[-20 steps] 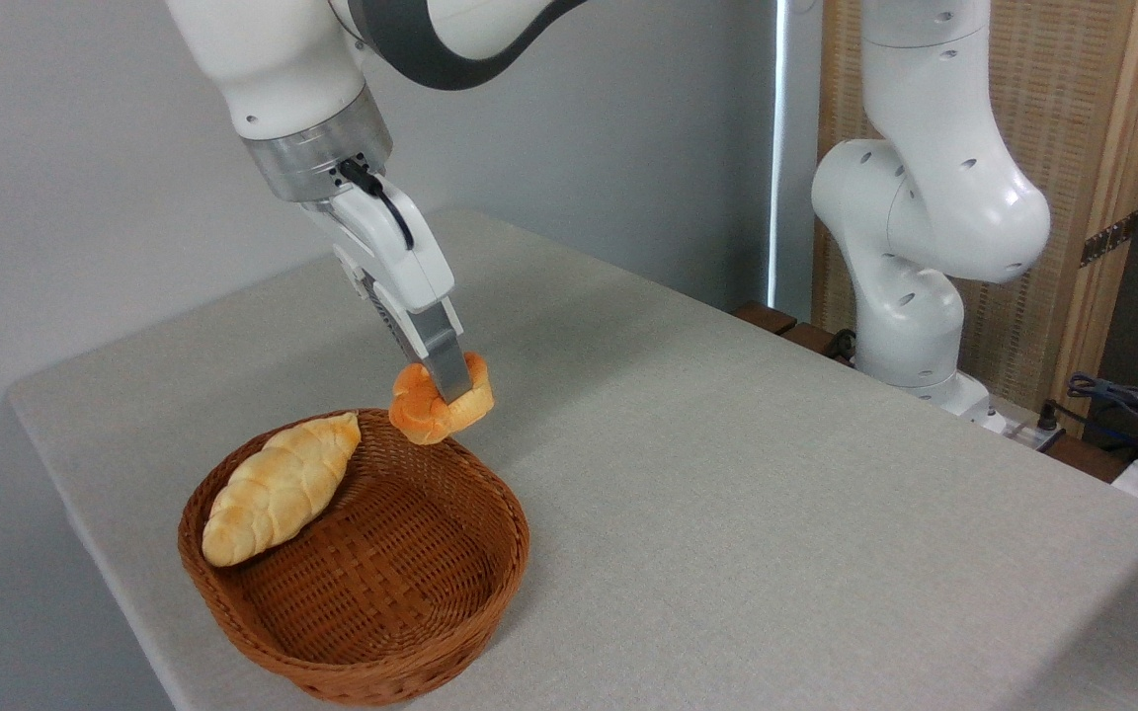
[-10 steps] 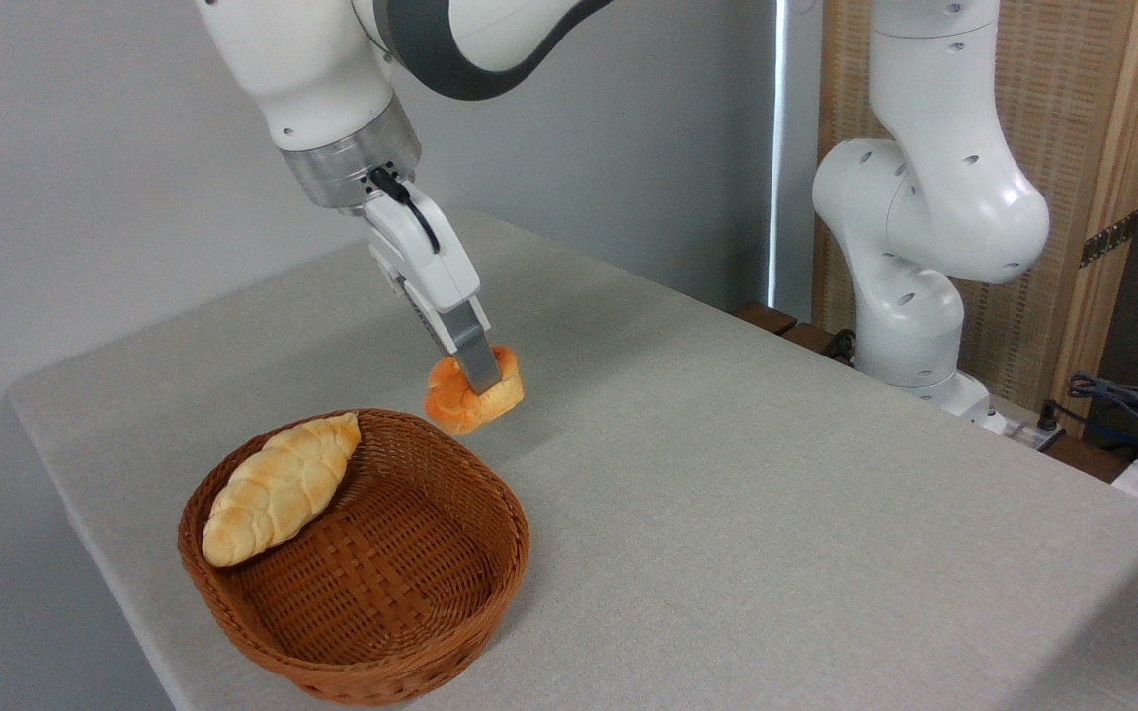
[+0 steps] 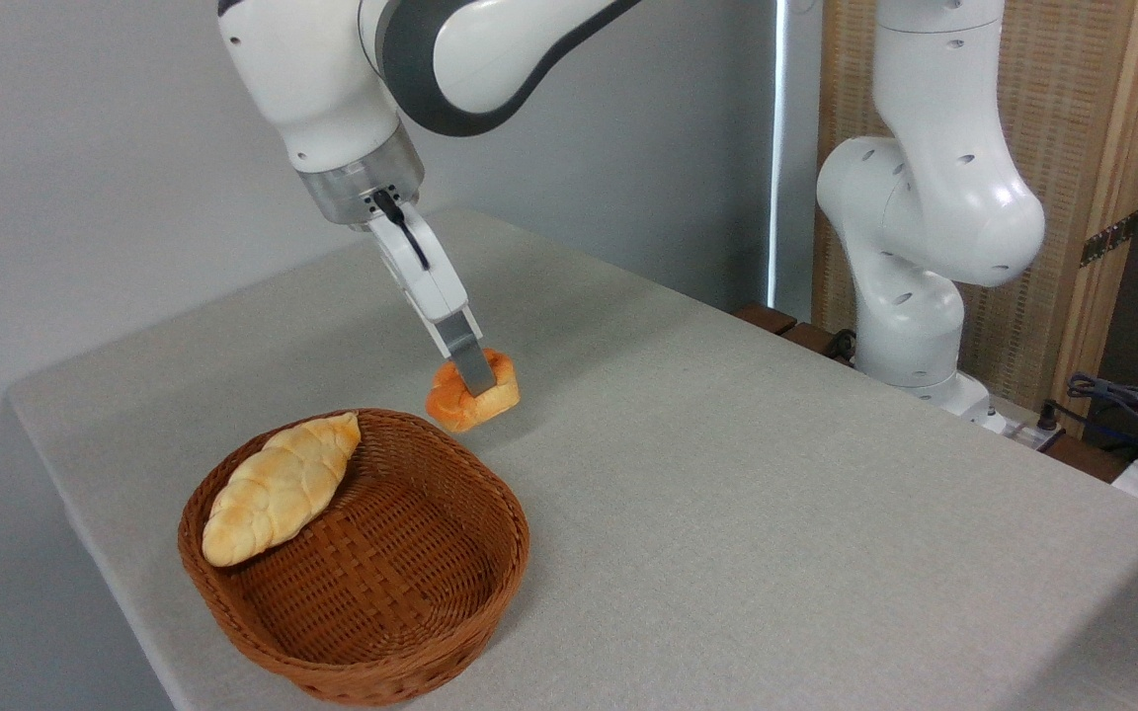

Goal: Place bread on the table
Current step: 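Carry the bun away from the basket and lower it onto the table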

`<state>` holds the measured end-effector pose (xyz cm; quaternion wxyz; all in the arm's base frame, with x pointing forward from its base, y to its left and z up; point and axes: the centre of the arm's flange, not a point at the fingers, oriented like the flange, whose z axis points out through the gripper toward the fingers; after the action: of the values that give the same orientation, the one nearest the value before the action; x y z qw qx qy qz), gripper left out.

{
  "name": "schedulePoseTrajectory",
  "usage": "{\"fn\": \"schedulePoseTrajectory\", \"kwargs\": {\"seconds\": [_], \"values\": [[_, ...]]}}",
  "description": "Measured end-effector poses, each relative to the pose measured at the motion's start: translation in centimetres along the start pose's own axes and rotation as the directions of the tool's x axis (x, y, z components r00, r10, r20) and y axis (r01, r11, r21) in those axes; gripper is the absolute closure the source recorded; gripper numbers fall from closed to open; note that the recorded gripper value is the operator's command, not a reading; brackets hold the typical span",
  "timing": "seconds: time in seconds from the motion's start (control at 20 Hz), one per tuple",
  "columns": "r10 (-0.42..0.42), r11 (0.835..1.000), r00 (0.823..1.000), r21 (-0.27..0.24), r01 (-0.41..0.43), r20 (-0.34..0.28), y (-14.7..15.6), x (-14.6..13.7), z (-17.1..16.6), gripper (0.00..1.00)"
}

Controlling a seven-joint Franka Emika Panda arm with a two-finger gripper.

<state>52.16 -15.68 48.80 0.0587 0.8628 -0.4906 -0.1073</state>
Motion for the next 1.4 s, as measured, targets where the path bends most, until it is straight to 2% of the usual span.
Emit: {"fn": "schedulePoseTrajectory", "kwargs": {"seconds": [0.4, 0.6, 0.9, 1.15, 1.3, 1.4], "values": [[0.023, 1.000, 0.999, -0.012, -0.022, 0.032, 2.7, -0.7, 1.9, 0.58], [0.043, 0.999, 0.998, -0.016, -0.042, 0.046, 3.8, -0.3, 2.5, 0.54], [0.063, 0.998, 0.996, -0.023, -0.062, 0.062, 4.9, 0.2, 3.3, 0.37], [0.065, 0.998, 0.996, -0.023, -0.064, 0.063, 5.0, 0.2, 3.3, 0.33], [0.065, 0.998, 0.996, -0.023, -0.064, 0.063, 5.0, 0.2, 3.4, 0.25], [0.065, 0.998, 0.996, -0.023, -0.064, 0.063, 5.0, 0.2, 3.4, 0.17]]}}
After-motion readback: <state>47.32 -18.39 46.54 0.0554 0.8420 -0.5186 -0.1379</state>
